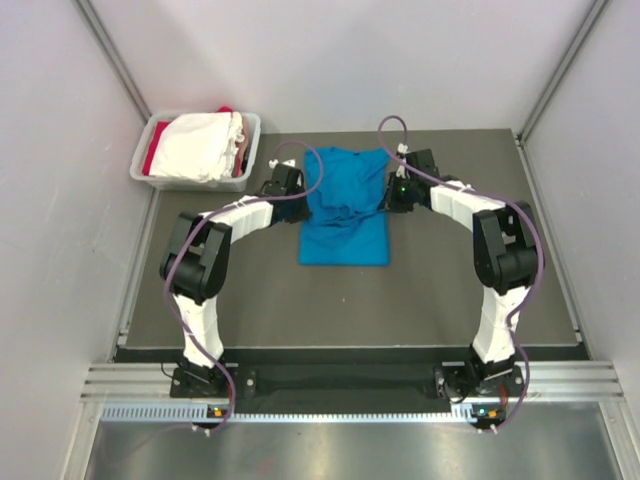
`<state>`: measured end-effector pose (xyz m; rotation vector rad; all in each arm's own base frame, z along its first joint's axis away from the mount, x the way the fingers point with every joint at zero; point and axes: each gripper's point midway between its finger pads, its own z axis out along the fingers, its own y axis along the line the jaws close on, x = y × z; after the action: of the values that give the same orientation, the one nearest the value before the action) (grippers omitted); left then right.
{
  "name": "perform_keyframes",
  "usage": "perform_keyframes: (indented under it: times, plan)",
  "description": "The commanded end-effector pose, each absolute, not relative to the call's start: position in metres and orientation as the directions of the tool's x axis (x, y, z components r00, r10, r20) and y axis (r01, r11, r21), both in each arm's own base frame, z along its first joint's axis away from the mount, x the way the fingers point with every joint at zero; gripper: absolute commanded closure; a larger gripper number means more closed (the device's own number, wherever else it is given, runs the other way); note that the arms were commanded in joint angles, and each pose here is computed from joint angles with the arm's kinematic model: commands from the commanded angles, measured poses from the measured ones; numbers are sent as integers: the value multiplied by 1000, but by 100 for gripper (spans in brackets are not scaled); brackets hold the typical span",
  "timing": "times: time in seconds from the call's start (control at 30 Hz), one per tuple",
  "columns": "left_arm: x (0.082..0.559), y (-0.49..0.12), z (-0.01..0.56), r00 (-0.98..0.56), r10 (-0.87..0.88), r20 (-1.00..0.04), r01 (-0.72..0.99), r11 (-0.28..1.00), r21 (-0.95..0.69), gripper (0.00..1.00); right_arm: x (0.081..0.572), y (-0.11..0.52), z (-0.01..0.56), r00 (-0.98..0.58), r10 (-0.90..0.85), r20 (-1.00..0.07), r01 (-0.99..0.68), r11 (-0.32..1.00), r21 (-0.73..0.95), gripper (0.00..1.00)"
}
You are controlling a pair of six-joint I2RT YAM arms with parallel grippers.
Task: Fold and stack the t-shirts
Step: Fold the tshirt
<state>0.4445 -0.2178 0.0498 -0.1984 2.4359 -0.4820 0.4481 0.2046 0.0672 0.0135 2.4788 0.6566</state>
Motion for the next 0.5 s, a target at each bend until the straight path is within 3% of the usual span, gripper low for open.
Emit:
perform_keyframes:
  times: [0.0,0.47]
  plan:
    - [475,-228,81,-719,-281,-636,30,902,-432,100,475,194,88,-789,187,-585,-138,874,465,100]
    - [487,-224,77,-713,-303,-632,3,900,-435,100,492,197,82,-794,170,-584,-149,877,457,100]
